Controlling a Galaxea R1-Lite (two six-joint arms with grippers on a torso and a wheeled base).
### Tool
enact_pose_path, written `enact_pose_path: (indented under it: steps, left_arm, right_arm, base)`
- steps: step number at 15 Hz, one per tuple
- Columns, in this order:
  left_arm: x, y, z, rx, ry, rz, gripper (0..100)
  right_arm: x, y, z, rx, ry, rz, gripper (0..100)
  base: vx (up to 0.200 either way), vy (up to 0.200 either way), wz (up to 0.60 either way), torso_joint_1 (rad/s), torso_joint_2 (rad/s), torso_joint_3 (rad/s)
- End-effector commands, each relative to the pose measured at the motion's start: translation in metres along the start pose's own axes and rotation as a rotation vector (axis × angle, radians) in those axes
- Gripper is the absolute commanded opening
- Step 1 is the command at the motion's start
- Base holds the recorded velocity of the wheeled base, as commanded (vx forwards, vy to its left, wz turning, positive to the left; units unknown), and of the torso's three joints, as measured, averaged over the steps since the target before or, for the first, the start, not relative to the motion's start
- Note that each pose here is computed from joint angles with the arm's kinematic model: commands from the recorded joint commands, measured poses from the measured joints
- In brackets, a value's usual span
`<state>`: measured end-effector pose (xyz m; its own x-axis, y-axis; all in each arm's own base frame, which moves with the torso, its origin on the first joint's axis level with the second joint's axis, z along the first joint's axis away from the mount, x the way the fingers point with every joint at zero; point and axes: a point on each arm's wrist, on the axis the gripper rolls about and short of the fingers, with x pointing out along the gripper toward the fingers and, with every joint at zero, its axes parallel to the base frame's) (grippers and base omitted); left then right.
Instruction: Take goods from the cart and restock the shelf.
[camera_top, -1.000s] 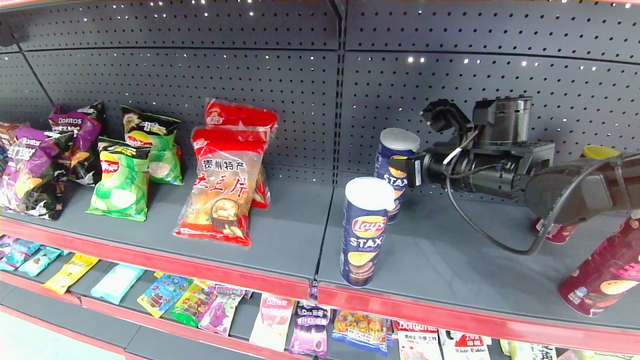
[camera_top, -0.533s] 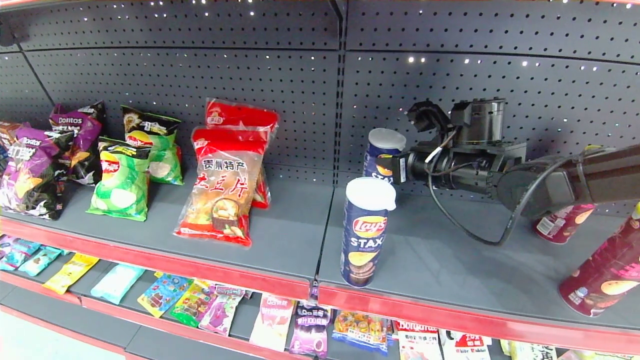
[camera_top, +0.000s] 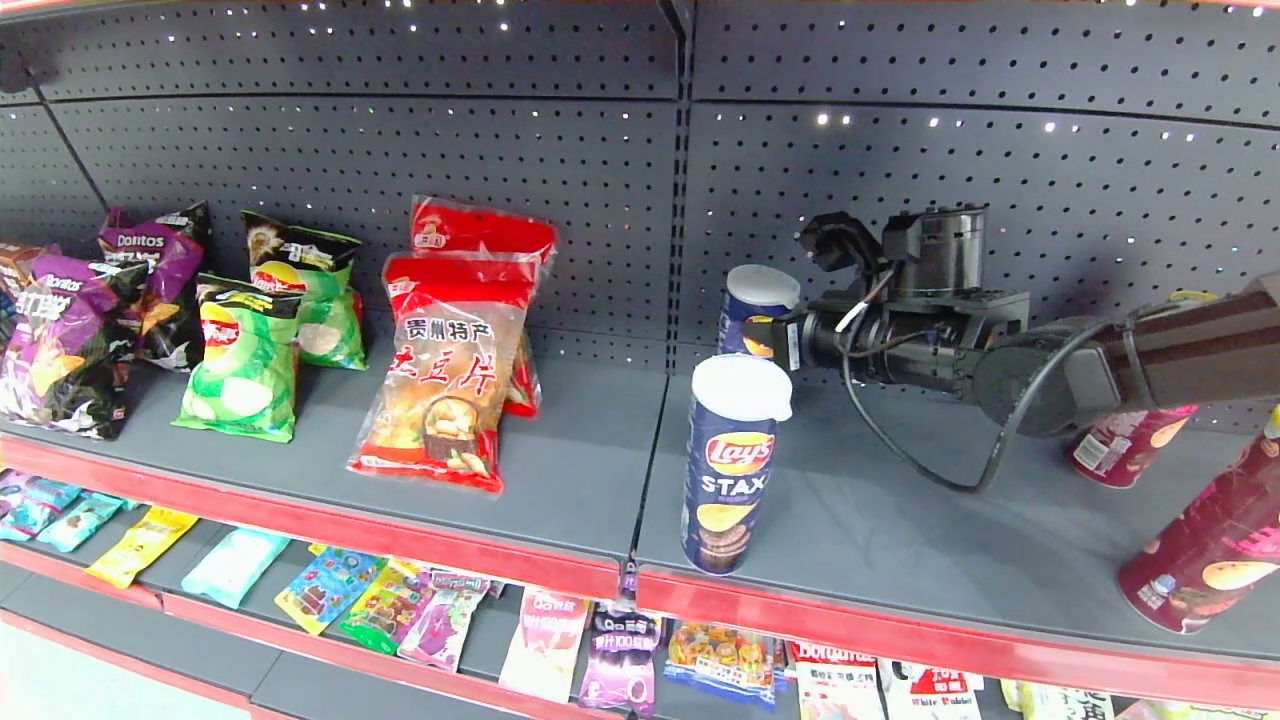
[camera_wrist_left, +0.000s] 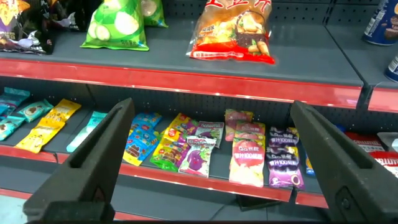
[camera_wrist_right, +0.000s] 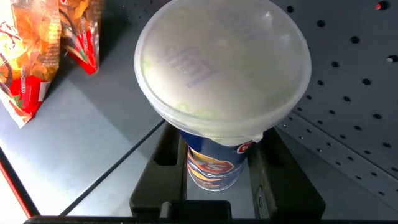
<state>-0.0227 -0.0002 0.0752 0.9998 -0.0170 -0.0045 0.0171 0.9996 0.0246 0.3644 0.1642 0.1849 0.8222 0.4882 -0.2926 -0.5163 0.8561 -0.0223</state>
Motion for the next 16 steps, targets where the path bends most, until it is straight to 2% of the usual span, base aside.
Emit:
enact_pose_path:
  steps: [1,11,12,16]
  left_arm:
    - [0.0,0.0,0.0,0.0,0.0,0.0,100]
    - [0.0,0.0,0.0,0.0,0.0,0.0,100]
    - [0.0,0.0,0.0,0.0,0.0,0.0,100]
    - [0.0,0.0,0.0,0.0,0.0,0.0,100]
  right_arm:
    - [-0.0009,0.0002,0.0005,0.0,-0.001,0.0,0]
    - [-0.0012,0.0071,-0.0026,-0.004,0.011,0.014,0]
    - [-0.0012,0.0072,-0.0044,-0.003,0.017,0.014,100]
    - [-0.003,0.0079,-0.0044,0.022,0.017,0.014,100]
  base:
    - [0.0,0.0,0.0,0.0,0.0,0.0]
    - [0.0,0.0,0.0,0.0,0.0,0.0]
    - [0.0,0.0,0.0,0.0,0.0,0.0]
    - [0.0,0.0,0.0,0.0,0.0,0.0]
